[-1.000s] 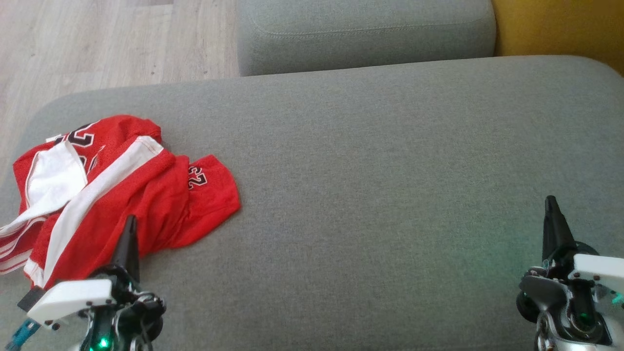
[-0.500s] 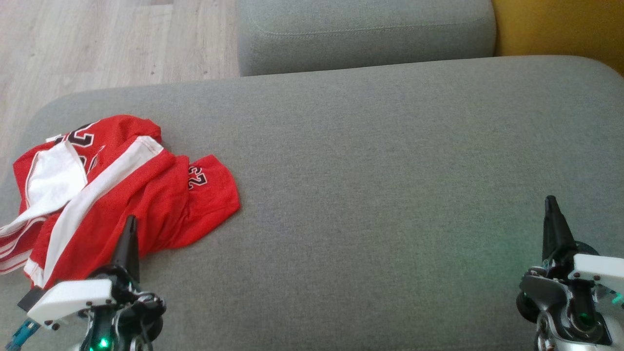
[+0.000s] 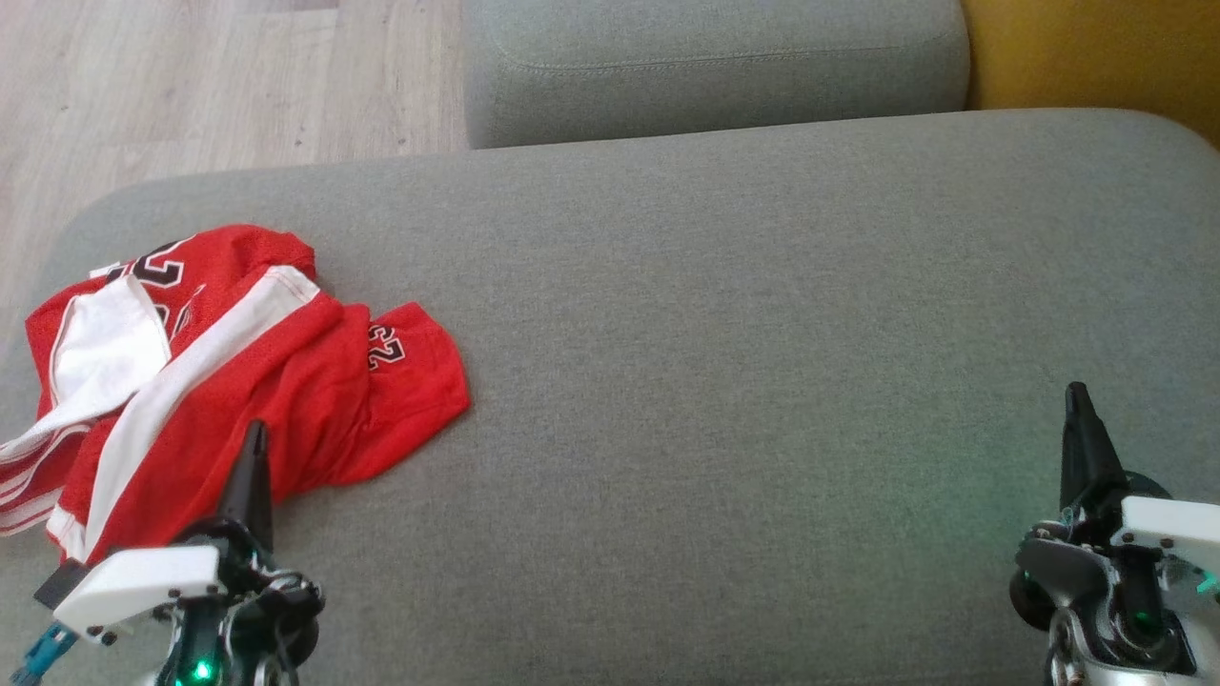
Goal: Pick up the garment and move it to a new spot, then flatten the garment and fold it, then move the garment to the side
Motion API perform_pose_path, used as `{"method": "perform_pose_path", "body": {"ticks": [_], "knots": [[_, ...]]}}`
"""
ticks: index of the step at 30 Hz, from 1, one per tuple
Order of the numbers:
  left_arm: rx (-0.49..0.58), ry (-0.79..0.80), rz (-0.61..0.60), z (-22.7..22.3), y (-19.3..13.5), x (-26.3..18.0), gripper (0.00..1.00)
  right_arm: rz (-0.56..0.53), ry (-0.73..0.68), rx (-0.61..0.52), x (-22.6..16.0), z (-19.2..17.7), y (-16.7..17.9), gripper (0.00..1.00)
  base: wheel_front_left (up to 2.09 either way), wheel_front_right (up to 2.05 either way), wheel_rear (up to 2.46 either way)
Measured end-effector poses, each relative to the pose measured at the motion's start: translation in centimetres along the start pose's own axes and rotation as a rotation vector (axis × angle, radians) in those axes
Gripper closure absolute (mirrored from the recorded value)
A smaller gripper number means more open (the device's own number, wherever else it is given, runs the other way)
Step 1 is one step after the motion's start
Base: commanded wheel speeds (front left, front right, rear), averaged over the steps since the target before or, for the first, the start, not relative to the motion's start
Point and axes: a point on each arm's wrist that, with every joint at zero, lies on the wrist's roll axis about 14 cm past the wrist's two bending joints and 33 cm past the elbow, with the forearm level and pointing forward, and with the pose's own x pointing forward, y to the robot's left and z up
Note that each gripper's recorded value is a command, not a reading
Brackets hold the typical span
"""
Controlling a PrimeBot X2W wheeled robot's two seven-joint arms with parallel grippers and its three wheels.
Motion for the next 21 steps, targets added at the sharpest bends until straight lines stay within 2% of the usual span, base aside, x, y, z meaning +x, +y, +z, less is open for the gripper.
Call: {"method": "perform_pose_path", "body": {"ticks": [11,12,17,21], "knots": [[0.0,0.0,0.0,0.0,0.0,0.0,1.0,0.0,0.0,0.0,0.0,0.0,0.0,1.0,0.0,0.0,0.0],[-0.001,0.0,0.006,0.0,0.2,0.0,0.0,-0.005,0.0,0.0,0.0,0.0,-0.2,0.0,0.0,0.0,0.0],[-0.022,-0.005,0.134,-0.3,4.5,-1.9,0.0,-0.112,-0.004,0.011,-1.5,0.0,-3.7,0.0,0.0,0.0,0.0],[-0.021,-0.015,0.142,-0.2,4.7,-2.1,0.0,-0.124,-0.004,0.008,-1.8,-0.2,-4.2,0.0,0.0,0.0,0.0]]}}
